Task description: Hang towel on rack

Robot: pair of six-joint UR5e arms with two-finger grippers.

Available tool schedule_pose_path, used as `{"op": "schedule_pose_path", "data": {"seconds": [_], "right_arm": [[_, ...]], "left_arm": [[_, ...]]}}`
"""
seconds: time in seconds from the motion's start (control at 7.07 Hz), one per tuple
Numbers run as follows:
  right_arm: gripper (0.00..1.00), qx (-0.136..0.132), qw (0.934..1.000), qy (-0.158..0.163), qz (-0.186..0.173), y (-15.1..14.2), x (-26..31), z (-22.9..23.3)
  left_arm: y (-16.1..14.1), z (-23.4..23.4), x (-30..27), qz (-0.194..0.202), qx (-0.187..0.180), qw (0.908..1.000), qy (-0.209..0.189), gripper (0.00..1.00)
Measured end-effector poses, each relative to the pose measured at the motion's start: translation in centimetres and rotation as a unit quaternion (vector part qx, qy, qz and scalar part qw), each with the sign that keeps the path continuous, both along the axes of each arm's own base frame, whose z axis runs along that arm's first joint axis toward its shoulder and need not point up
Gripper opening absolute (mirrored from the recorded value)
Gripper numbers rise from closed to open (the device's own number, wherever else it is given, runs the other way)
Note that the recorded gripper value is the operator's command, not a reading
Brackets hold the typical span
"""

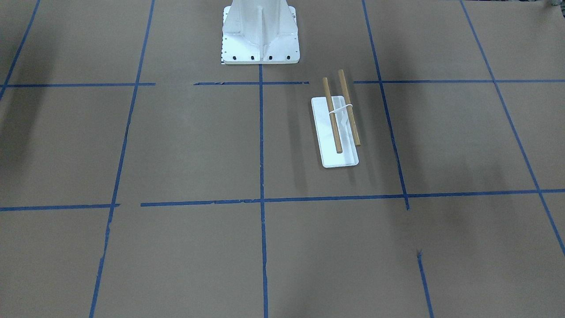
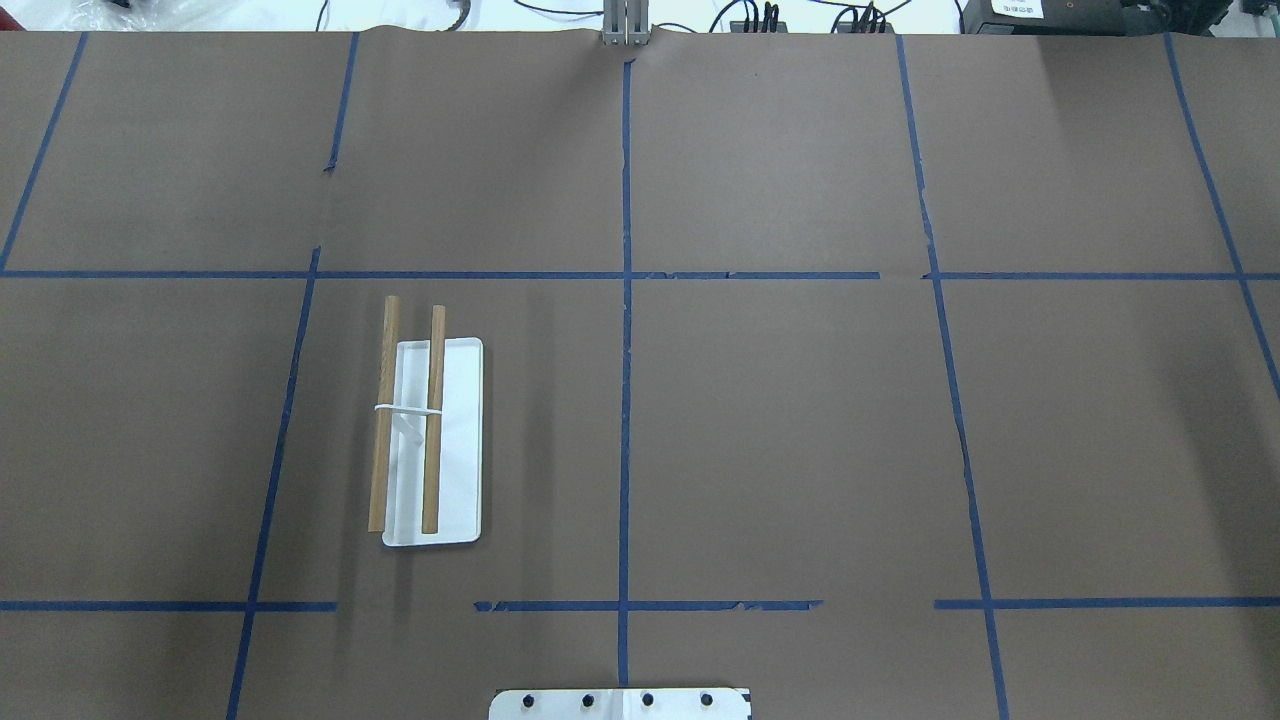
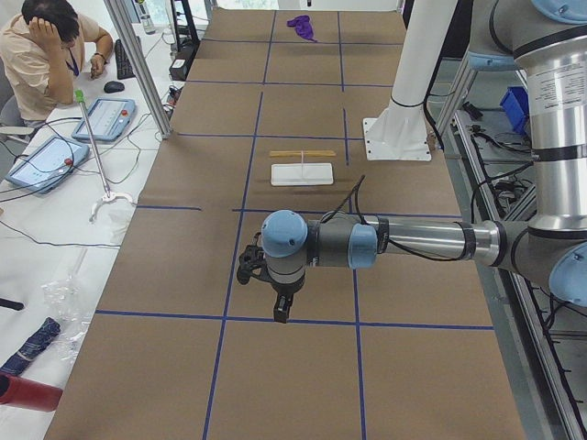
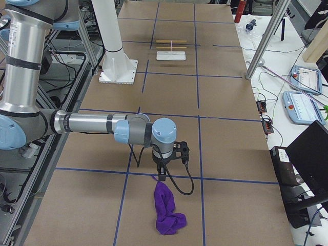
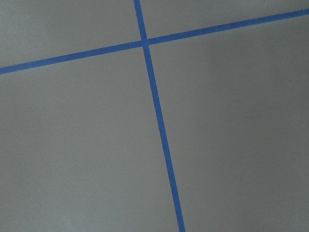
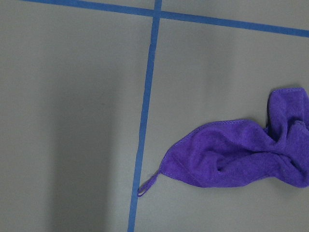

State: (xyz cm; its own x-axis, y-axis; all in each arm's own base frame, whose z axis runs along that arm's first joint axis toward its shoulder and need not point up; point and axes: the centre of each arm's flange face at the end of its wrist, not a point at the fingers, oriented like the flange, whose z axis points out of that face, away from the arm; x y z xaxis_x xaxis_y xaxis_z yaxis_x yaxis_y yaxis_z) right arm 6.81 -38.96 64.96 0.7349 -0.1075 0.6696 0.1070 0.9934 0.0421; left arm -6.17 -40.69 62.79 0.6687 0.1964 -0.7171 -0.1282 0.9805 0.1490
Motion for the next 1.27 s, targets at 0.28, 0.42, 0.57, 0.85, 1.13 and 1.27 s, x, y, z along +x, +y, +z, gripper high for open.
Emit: {"op": "schedule_pose_path", "data": {"seconds": [0.28,0.42,0.57,0.85,1.13,1.27], "right_arm": [[1.0,0.002,1.0,0.001,0.0,-0.1,0.0,-0.1],[1.0,0.004,1.0,0.001,0.0,-0.2,0.0,-0.3],[1.0,0.007,1.0,0.001,0.0,-0.4,0.0,-0.5],[1.0,0.013,0.9999,-0.002,0.001,-0.6,-0.1,-0.9],[1.0,0.065,0.9978,-0.004,0.002,-1.6,-0.2,-2.7],[1.0,0.106,0.9943,-0.005,0.002,-2.6,-0.3,-3.8]], "left_arm": [[-0.1,0.0,0.0,0.0,0.001,1.0,-0.001,1.0],[-0.1,0.1,0.0,0.0,0.0,1.0,-0.002,1.0],[-0.2,0.1,0.0,0.0,0.001,1.0,-0.003,1.0],[-0.5,-0.5,0.0,0.001,0.01,0.9999,-0.003,1.0],[-2.6,-2.5,0.2,0.003,0.038,0.9993,-0.003,1.0],[-4.1,-4.0,0.2,0.002,0.061,0.9981,-0.002,1.0]]}}
